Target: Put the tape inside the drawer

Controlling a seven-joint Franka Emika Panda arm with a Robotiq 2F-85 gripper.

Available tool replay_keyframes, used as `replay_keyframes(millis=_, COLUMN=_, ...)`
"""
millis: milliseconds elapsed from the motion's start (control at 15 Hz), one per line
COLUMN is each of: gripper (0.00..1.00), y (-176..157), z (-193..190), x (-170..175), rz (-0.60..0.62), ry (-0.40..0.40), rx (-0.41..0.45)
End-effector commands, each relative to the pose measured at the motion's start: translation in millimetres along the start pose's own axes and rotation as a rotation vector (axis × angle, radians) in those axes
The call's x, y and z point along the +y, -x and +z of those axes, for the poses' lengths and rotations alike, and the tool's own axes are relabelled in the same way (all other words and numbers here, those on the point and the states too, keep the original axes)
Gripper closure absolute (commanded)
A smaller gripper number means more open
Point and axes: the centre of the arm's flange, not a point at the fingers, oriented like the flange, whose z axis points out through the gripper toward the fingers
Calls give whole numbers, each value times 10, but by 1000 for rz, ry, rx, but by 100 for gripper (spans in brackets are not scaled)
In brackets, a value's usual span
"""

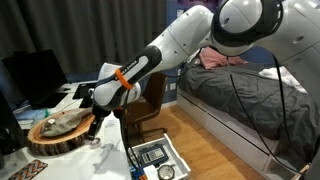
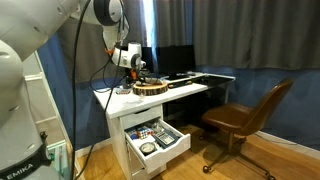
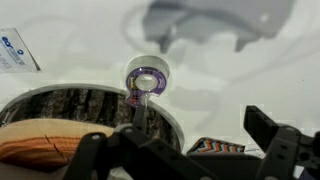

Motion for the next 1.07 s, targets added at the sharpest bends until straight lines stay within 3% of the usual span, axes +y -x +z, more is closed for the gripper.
replay_keyframes(millis=0, gripper=0, y=-157, z=293, x=143, rz=-21, ry=-20, rx=24)
replay_keyframes(millis=67, gripper=0, y=-9, z=132, x=47, rz=0, ry=-9, rx=7)
replay_keyframes(millis=600, gripper=0, y=-38, z=240, x=104, rz=-2, ry=-17, rx=22)
replay_keyframes(millis=1000, gripper=0, y=38, z=585, x=179, rz=24, ry=-37, rx=-14)
